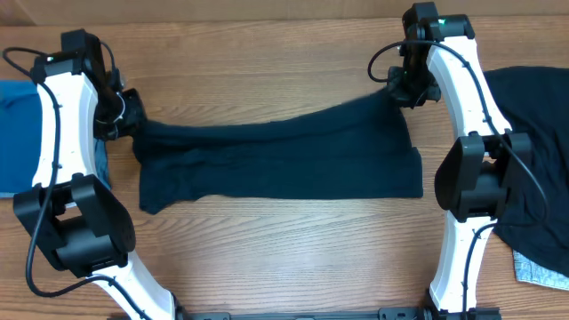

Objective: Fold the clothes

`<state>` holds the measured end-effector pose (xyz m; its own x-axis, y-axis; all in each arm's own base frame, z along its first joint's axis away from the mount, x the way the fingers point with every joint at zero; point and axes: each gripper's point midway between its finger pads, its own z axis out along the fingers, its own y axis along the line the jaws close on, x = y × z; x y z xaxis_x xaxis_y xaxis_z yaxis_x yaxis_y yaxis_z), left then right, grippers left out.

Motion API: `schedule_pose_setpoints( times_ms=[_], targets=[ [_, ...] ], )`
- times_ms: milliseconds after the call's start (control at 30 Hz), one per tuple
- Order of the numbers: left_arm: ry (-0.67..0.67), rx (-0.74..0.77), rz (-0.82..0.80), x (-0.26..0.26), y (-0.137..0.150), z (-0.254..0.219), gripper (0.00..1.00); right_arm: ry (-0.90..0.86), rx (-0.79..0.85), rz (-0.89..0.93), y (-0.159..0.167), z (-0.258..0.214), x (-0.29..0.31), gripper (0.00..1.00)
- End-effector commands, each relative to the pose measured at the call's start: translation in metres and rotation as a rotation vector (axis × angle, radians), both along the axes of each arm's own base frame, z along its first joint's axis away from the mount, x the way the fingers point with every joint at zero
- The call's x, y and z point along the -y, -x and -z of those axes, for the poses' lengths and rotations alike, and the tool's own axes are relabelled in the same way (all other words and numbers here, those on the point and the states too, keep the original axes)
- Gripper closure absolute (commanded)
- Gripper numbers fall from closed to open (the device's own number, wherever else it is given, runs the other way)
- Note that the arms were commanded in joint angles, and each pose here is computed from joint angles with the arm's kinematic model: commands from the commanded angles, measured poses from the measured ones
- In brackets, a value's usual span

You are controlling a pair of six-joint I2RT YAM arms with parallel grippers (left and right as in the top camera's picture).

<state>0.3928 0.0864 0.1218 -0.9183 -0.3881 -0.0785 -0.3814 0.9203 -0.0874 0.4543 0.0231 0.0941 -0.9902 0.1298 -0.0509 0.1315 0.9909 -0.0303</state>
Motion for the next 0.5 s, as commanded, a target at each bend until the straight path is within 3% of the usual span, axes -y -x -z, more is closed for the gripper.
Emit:
schedule_pose_setpoints(
  times_ms=[0, 167, 267, 433, 467],
  targets=[
    [0.017, -0.050, 0.001, 0.006, 0.011, 0.015, 0.95, 0.013, 0.006, 0.003, 0.007, -0.014, 0.005, 0.90],
    [0.022, -0.071, 0.002, 0.008, 0.017, 0.022, 0.96, 0.013, 0.010, 0.003, 0.005, -0.013, 0.005, 0.87],
    [0.019, -0.059, 0.001, 0.007, 0.014, 0.022, 0.96, 0.002, 0.106, 0.002, -0.019, -0.013, 0.002, 0.76],
    [0.019, -0.059, 0.001, 0.007, 0.014, 0.022, 0.96, -0.062, 0.183, -0.032, -0.046, 0.010, -0.010, 0.75],
    [0.019, -0.058, 0.001, 0.007, 0.013, 0.022, 0.96, -0.061, 0.191, -0.032, -0.051, 0.018, -0.010, 0.69]
  ],
)
